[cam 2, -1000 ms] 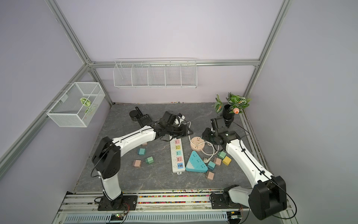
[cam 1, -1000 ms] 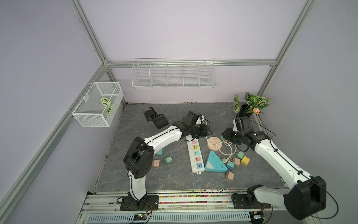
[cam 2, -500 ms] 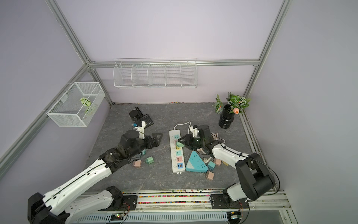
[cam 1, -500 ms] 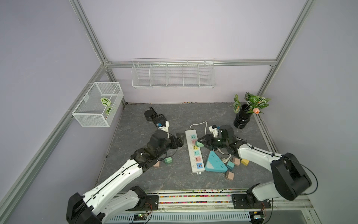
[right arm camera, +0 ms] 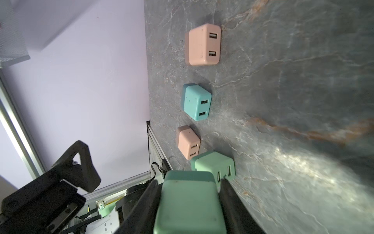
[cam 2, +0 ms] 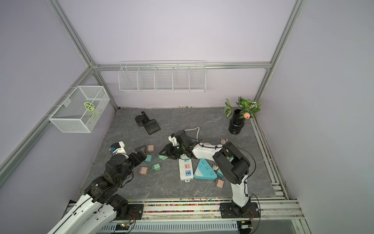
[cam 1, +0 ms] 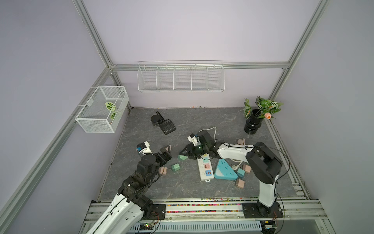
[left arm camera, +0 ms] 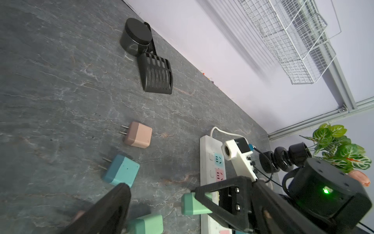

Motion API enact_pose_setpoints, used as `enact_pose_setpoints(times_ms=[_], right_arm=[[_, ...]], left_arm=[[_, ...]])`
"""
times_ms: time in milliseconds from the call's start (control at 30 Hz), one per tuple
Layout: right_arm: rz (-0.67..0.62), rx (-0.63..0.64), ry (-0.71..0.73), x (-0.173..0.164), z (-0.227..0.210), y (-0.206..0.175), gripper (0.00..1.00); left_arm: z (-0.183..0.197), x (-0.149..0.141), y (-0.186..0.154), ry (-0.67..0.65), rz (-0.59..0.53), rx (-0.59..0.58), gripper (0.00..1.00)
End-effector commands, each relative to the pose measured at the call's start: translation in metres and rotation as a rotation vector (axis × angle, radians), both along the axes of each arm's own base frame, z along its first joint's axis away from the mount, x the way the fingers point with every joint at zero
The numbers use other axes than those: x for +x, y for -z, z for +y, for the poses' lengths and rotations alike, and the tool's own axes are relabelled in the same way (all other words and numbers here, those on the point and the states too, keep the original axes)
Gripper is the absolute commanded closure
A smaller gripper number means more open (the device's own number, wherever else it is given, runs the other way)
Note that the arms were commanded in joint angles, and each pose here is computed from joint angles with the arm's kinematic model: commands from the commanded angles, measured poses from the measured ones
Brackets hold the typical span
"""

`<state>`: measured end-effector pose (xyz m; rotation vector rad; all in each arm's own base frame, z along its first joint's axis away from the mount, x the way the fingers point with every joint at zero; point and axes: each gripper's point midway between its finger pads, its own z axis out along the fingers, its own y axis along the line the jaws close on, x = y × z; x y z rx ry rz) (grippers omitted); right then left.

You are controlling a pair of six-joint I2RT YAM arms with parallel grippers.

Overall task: Pull the plug off the socket
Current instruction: Place the plug at the center of the board.

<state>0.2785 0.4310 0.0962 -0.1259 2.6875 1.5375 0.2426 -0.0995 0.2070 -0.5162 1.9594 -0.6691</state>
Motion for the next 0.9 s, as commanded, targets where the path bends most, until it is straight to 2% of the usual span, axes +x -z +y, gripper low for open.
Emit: enact_pose_setpoints(times_ms=[0,233,533,700,867], right_arm=[[0.020,-0.038,0.012,0.009,0.005,0.008,0.67],[0.061,-0.070,0.010,0.021,0.022,0.026,0.65],[0.105,-0.131,-0.022,0.015,0.040,0.048,0.62],[0.119,-0.194,-0.051,0.008,0.043,0.059,0.51],[0.063,-0.244,-0.074,0.009,0.037,0.049,0.39]], left_arm=[[0.011,-0.004,0.002,-0.040,0.021,0.018,0.01],[0.011,-0.006,0.002,-0.034,0.026,0.020,0.01],[0.010,-0.005,0.000,-0.024,0.016,0.034,0.01],[0.009,-0.003,-0.002,-0.023,0.008,0.043,0.01],[0.007,0.000,-0.005,-0.017,0.000,0.056,0.01]])
